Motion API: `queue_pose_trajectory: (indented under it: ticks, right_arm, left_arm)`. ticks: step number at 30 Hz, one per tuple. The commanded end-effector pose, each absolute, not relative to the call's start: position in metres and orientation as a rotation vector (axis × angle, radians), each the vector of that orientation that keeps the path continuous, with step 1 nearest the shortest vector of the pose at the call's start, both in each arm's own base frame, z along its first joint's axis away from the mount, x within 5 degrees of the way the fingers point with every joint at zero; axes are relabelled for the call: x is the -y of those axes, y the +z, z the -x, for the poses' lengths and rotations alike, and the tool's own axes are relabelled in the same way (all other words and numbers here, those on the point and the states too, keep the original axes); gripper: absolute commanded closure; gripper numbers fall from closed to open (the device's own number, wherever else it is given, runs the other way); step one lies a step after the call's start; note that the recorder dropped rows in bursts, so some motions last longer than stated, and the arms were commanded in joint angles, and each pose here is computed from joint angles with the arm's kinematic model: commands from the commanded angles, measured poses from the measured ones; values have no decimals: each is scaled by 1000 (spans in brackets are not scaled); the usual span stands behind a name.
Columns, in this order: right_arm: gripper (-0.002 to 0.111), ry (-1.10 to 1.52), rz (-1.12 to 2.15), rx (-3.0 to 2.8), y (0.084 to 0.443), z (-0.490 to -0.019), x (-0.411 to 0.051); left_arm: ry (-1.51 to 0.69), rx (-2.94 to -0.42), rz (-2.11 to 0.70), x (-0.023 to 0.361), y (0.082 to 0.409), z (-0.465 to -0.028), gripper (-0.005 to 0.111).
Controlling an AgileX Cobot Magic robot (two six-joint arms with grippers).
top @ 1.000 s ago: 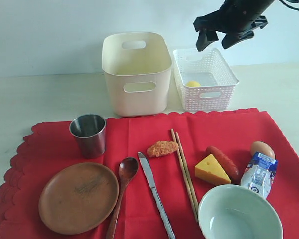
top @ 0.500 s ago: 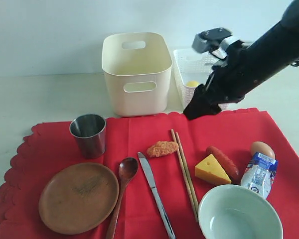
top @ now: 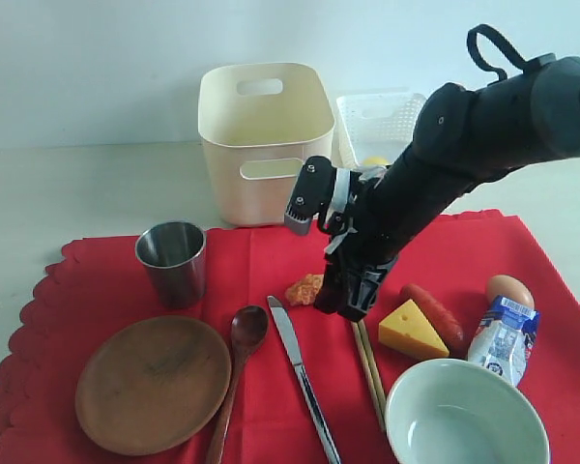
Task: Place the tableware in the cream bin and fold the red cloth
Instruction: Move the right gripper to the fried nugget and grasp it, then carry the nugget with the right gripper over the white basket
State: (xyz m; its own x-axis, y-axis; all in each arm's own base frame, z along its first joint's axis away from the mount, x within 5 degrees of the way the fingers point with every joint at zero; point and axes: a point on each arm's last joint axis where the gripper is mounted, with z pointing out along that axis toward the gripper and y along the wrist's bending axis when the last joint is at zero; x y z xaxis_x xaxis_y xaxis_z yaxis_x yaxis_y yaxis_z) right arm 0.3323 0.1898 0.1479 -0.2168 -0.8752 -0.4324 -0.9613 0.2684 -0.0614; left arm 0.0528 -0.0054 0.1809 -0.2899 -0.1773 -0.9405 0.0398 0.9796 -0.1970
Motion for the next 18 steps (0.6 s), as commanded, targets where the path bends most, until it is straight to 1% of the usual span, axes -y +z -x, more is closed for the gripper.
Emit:
queue_pose_trajectory:
  ticks: [1, 10, 13, 14, 16, 18]
  right_arm:
    - [44, 250, 1648, -2143, 142, -338, -190]
    - [44, 272, 1635, -2195, 122, -349, -196]
    - [47, 282, 1640, -2214, 115, -350, -197]
    - [49, 288, 1645, -2220, 113, -350, -197]
    - [58, 292, 1650, -2225, 111, -350, -197]
    - [72, 297, 1653, -2228, 111, -349, -197]
  left_arm:
    - [-214, -1845, 102, 5, 181, -53, 107]
    - [-214, -1845, 102, 5, 181, -53, 107]
    - [-214, -1845, 102, 5, 181, -53, 107]
    - [-214, -1845, 102, 5, 181, -53, 107]
    - [-214, -1845, 102, 5, 181, -53, 107]
    - [-214, -1845, 102, 5, 181, -53, 107]
